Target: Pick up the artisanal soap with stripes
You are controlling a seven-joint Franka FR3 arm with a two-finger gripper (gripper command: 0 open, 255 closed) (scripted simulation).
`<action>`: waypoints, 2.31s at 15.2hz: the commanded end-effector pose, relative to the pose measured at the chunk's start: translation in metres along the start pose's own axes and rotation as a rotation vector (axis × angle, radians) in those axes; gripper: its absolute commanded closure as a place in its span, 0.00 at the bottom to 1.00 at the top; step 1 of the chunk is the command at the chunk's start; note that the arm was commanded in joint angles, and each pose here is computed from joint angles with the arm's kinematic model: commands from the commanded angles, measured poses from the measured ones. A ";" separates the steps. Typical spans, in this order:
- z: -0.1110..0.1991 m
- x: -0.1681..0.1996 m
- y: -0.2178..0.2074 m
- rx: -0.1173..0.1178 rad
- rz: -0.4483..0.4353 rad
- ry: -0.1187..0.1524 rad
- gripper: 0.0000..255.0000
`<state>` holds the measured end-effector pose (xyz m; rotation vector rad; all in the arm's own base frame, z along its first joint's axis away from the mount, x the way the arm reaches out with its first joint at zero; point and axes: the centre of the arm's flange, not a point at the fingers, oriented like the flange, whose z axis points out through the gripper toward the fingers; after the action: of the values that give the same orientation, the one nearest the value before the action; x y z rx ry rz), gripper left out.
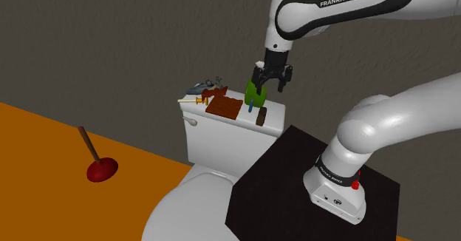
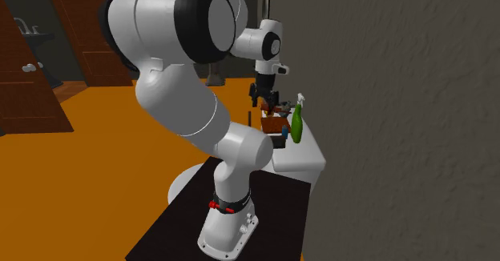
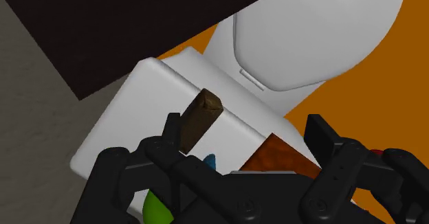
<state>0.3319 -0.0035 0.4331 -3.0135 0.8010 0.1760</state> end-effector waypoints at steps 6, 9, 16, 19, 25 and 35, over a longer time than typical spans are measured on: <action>0.077 0.039 0.015 0.006 0.390 0.052 0.00; 0.110 0.054 0.027 0.008 0.555 0.073 0.00; 0.153 0.065 0.034 0.009 0.641 0.084 0.00; 0.167 0.066 0.034 0.009 0.641 0.084 0.00; 0.167 0.066 0.034 0.009 0.641 0.084 1.00; 0.141 0.063 0.034 0.009 0.641 0.084 1.00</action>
<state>0.3545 -0.0581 0.2821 -2.6529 1.7381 0.0477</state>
